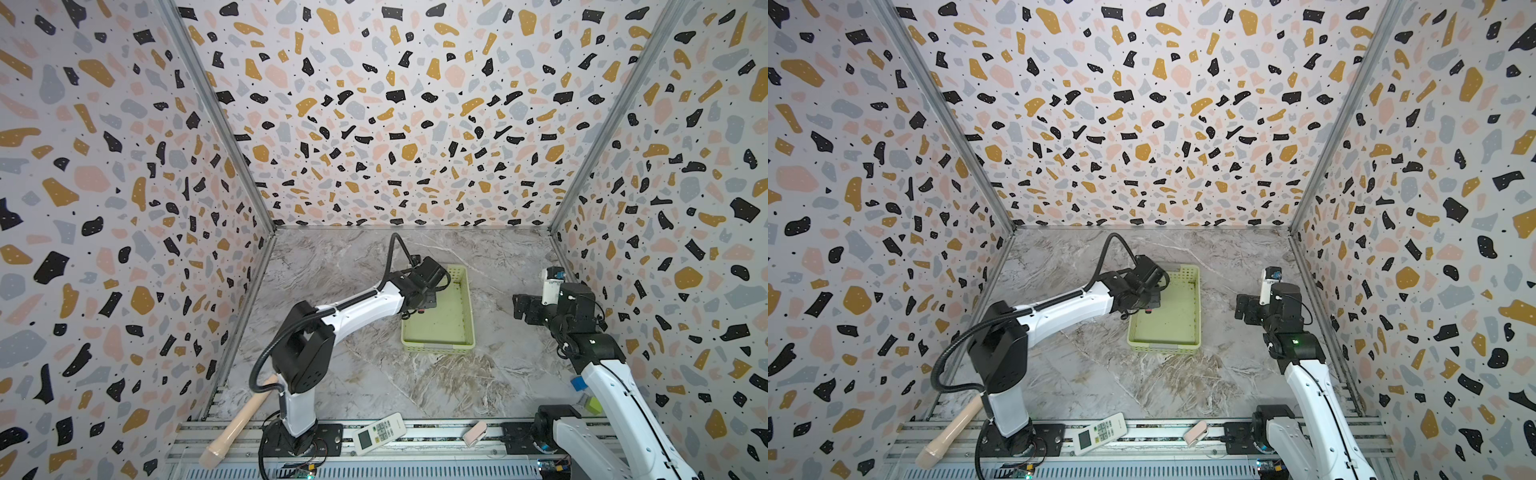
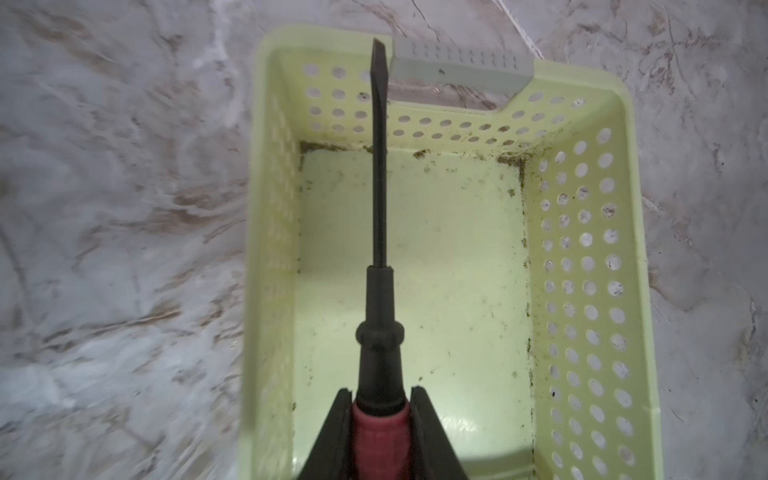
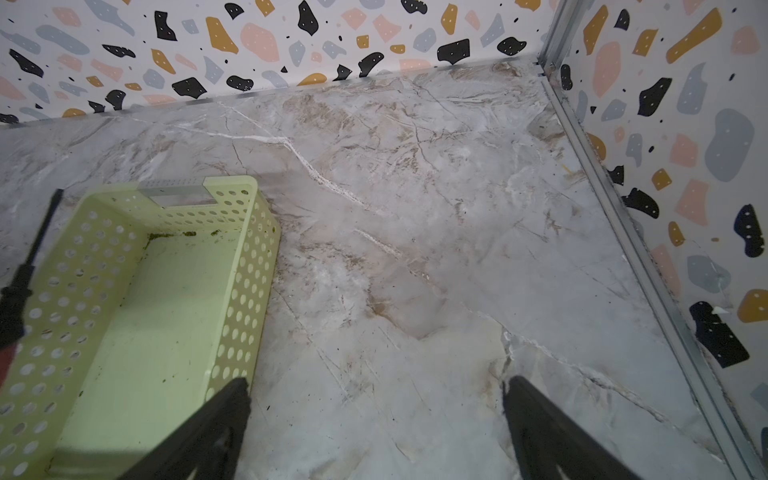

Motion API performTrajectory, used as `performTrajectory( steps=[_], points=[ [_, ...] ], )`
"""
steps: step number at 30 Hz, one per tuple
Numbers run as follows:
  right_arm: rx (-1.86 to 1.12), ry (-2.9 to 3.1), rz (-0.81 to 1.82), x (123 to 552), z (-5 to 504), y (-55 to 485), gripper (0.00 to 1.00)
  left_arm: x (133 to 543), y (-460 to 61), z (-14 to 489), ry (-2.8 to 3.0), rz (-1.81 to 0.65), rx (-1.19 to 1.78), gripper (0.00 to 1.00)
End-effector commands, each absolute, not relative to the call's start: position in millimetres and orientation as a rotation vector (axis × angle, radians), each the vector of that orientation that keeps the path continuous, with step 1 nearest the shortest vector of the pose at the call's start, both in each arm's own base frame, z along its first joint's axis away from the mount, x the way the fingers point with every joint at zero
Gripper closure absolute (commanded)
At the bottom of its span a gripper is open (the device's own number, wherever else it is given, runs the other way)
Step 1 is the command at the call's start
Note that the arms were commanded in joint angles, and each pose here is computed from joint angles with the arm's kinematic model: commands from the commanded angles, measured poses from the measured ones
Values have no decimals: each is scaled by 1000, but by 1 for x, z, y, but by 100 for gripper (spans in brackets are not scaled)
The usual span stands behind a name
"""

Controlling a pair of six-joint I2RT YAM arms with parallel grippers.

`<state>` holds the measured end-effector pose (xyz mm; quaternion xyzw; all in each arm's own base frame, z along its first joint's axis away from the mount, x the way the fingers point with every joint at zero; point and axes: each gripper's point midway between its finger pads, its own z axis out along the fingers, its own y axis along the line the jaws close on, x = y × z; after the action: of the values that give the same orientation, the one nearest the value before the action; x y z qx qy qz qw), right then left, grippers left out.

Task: Put the screwdriver in the bin
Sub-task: Place the screwdriver in the bin.

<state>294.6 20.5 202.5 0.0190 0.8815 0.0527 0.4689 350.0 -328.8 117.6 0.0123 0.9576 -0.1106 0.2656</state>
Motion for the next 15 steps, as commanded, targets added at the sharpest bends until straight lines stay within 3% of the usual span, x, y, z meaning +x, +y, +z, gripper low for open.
performTrajectory(
  steps=[1, 15],
  points=[
    [46, 2127, 125, 295, 212, 19, 3, 357, -357, 113, 2581, -363, 75, 91],
    [41, 2129, 126, 295, 210, 19, 3, 359, -388, 56, 2629, -384, 110, 83]
  ],
)
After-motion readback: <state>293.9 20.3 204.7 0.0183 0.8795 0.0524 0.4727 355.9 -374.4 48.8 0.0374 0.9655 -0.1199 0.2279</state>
